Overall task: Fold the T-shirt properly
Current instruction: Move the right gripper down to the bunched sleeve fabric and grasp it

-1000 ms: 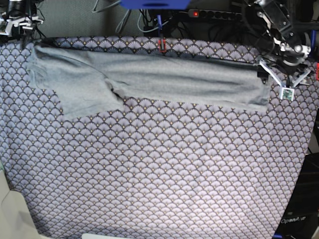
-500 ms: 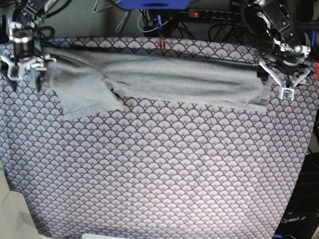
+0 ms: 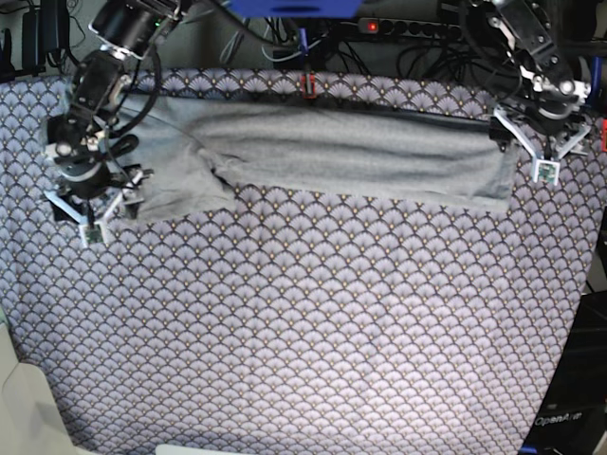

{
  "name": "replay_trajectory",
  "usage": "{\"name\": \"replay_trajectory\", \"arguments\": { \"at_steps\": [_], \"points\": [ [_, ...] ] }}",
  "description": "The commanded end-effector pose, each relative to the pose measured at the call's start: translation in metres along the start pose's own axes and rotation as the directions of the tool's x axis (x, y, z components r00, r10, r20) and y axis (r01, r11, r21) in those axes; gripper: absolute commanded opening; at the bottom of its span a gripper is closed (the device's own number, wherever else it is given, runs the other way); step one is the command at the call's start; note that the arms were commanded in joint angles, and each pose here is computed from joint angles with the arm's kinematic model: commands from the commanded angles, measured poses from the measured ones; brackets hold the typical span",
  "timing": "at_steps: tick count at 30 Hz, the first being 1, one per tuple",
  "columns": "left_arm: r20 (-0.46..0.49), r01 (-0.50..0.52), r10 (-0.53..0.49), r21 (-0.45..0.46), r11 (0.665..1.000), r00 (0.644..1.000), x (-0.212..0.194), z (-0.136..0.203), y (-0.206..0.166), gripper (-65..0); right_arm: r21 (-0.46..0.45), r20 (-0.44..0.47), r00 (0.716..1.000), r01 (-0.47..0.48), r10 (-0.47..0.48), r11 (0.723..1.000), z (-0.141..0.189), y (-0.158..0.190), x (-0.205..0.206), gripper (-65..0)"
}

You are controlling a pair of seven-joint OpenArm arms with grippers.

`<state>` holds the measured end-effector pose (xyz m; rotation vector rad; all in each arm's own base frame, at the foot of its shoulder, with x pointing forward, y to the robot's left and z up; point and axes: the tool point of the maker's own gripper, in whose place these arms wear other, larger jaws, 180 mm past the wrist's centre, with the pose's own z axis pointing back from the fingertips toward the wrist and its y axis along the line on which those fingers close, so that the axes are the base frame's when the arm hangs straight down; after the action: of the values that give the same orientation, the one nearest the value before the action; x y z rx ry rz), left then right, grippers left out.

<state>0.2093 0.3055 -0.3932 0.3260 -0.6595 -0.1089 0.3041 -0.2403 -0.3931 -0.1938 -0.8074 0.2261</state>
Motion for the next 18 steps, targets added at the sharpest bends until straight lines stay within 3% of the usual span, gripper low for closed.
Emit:
{"name": "replay_trajectory", "arguments": {
  "at_steps": [1,5,18],
  "points": [
    [0.036,0.002,-0.003,0.019,1.000,0.999,0.011,0.002,0.006,-12.1,0.005,0.049,0.999,0.007,-0.007,1.000,0.002,-0.001,0.016,-17.7],
    [0.039,0.003,-0.003,0.020,1.000,0.999,0.012,0.002,0.007,-12.1,0.040,-0.006,1.000,0.003,-0.003,0.999,0.000,0.004,0.009,-17.7],
    [0.042,0.003,-0.004,0.022,1.000,0.999,0.014,0.002,0.008,-12.1,0.115,-0.038,0.997,0.064,-0.060,0.991,-0.013,0.006,-0.006,-17.7]
  ]
}}
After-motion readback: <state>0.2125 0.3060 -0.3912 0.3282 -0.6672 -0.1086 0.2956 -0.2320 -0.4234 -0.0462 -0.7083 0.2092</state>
